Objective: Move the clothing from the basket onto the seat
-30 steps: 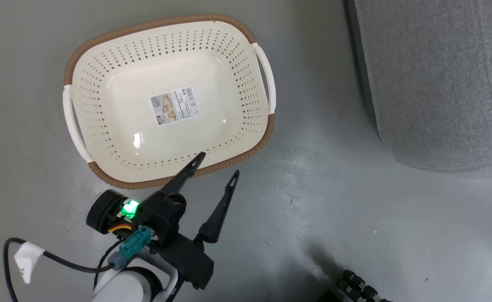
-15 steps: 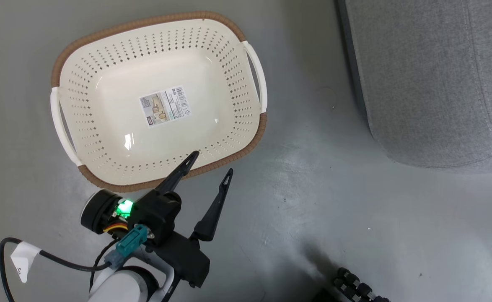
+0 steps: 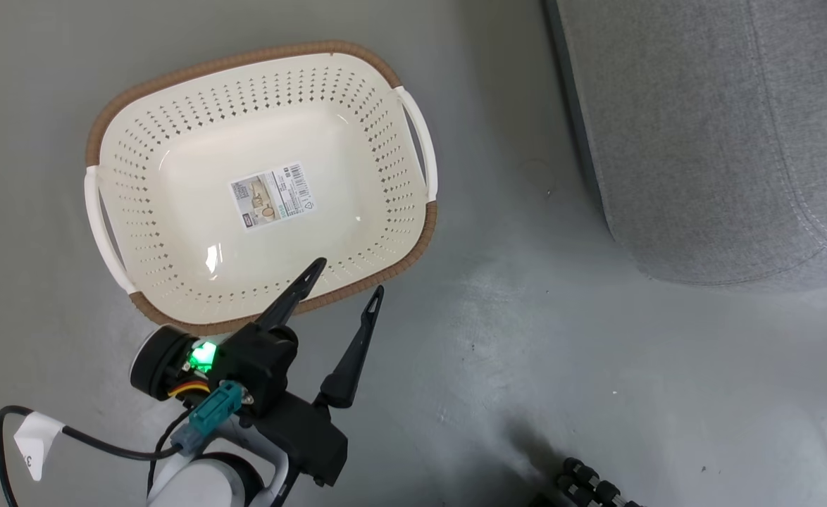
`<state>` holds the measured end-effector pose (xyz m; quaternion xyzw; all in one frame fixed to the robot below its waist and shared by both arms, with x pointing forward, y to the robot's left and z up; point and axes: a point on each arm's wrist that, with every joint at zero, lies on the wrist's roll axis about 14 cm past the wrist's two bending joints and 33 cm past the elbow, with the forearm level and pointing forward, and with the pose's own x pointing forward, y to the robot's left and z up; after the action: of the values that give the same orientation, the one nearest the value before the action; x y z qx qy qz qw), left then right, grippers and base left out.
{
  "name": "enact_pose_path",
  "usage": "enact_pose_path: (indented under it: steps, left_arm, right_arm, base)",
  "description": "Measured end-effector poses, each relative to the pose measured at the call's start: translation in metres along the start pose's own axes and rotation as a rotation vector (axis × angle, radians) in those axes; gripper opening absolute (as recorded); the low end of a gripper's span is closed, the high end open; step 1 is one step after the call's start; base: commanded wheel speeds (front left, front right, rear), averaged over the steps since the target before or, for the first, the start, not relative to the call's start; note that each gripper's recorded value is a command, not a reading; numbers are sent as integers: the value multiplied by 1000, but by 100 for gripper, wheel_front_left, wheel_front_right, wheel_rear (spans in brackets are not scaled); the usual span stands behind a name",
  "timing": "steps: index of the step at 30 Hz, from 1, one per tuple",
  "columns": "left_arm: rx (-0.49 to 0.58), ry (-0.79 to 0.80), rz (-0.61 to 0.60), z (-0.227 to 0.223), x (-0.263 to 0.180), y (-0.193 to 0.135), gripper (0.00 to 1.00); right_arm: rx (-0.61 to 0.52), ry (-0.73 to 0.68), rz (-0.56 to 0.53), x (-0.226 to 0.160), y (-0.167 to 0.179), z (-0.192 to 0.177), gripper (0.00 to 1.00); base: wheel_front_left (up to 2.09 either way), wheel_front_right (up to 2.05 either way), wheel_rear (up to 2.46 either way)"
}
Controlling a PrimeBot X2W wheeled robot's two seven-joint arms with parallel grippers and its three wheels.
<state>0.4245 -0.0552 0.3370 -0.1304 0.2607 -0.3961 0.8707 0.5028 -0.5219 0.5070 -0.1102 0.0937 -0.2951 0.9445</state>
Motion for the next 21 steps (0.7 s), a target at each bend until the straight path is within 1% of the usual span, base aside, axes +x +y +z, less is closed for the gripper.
enact_pose_path:
  steps: [6, 11, 15, 18, 21]
  left_arm:
    - [3, -15, -3, 5, -1, -6, 100]
    - [-1, -37, -4, 12, 1, -12, 100]
    - [-6, -71, 0, 21, 1, -19, 100]
    - [-15, -96, 6, 28, -1, -25, 100]
    - [-34, -130, 15, 37, -4, -31, 100]
  right_arm:
    - [-5, 24, -26, -15, -18, -8, 100]
    - [-27, 51, -10, -30, -20, -20, 100]
    - [-53, 44, 5, -40, -25, -17, 100]
    - [-73, 33, 47, -47, -17, -15, 100]
    - [-81, 6, 105, -54, -1, -9, 100]
  base:
    - [0, 0, 0]
    - [0, 0, 0]
    - [0, 0, 0]
    - [0, 0, 0]
    - [0, 0, 0]
